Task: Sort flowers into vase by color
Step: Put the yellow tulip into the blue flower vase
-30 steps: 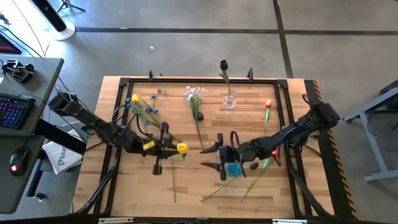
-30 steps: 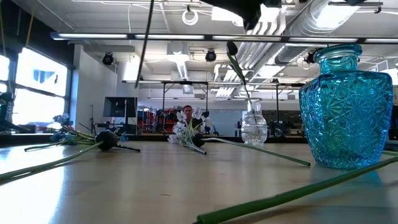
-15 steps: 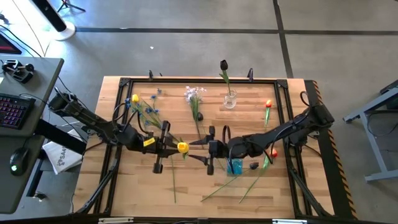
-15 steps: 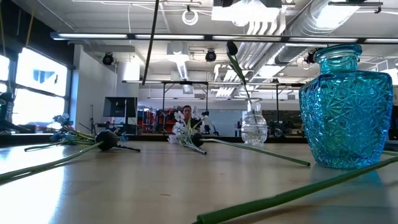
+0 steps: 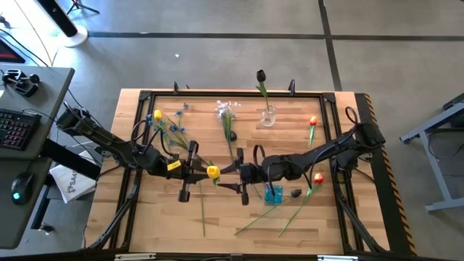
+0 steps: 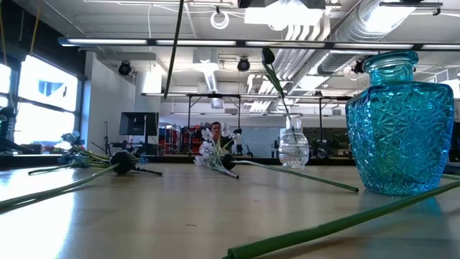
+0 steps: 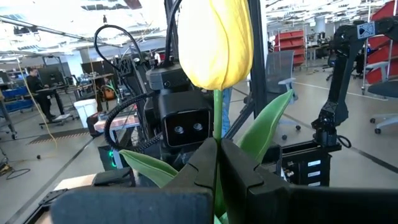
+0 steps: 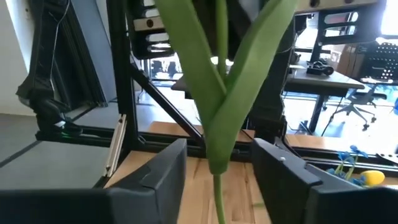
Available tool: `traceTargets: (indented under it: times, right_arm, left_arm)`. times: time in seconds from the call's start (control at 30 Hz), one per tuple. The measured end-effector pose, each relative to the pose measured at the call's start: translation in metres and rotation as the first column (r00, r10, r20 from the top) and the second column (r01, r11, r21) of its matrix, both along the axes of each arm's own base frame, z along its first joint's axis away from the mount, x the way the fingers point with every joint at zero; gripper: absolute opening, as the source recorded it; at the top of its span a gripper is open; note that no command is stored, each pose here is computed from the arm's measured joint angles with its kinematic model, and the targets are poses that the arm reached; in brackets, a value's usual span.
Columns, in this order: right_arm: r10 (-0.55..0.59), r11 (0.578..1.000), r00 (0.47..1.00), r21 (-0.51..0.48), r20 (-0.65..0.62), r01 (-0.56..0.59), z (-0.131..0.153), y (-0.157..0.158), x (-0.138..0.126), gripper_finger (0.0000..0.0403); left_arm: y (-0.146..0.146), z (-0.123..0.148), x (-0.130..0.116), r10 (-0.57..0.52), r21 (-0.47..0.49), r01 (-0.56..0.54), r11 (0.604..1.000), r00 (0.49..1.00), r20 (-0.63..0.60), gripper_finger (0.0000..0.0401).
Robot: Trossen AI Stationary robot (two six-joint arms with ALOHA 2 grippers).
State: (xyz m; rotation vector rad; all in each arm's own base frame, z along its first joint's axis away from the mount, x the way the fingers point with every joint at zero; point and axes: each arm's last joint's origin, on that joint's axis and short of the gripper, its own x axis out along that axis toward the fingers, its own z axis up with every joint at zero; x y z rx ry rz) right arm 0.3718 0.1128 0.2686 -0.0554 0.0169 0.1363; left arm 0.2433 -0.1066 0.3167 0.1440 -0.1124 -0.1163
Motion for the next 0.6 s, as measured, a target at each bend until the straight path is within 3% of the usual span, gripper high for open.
traceTargets:
  times: [0.17, 0.3, 0.47, 0.6]
  right_arm:
    - [-0.011, 1.000, 1.000, -0.005, -0.008, 0.011, -0.001, 0.000, 0.000, 0.0081]
    - [-0.012, 1.000, 0.999, -0.015, -0.035, 0.012, -0.003, 0.000, 0.000, 0.0014]
    - [-0.056, 0.998, 0.993, -0.016, -0.102, 0.054, -0.001, 0.001, -0.008, 0.0019]
    - [-0.095, 0.995, 0.982, -0.051, -0.163, 0.087, 0.013, 0.011, -0.029, 0.0005]
  left_arm:
    - [0.001, -0.001, 0.000, 0.021, 0.004, -0.021, 1.000, 1.000, -0.012, 0.0003]
    - [0.002, -0.008, 0.001, 0.064, 0.029, -0.061, 0.998, 0.995, -0.077, 0.0030]
    - [0.004, -0.019, 0.000, 0.164, 0.071, -0.154, 0.986, 0.971, -0.173, 0.0083]
    - [0.004, -0.028, -0.005, 0.274, 0.133, -0.247, 0.960, 0.928, -0.254, 0.0115]
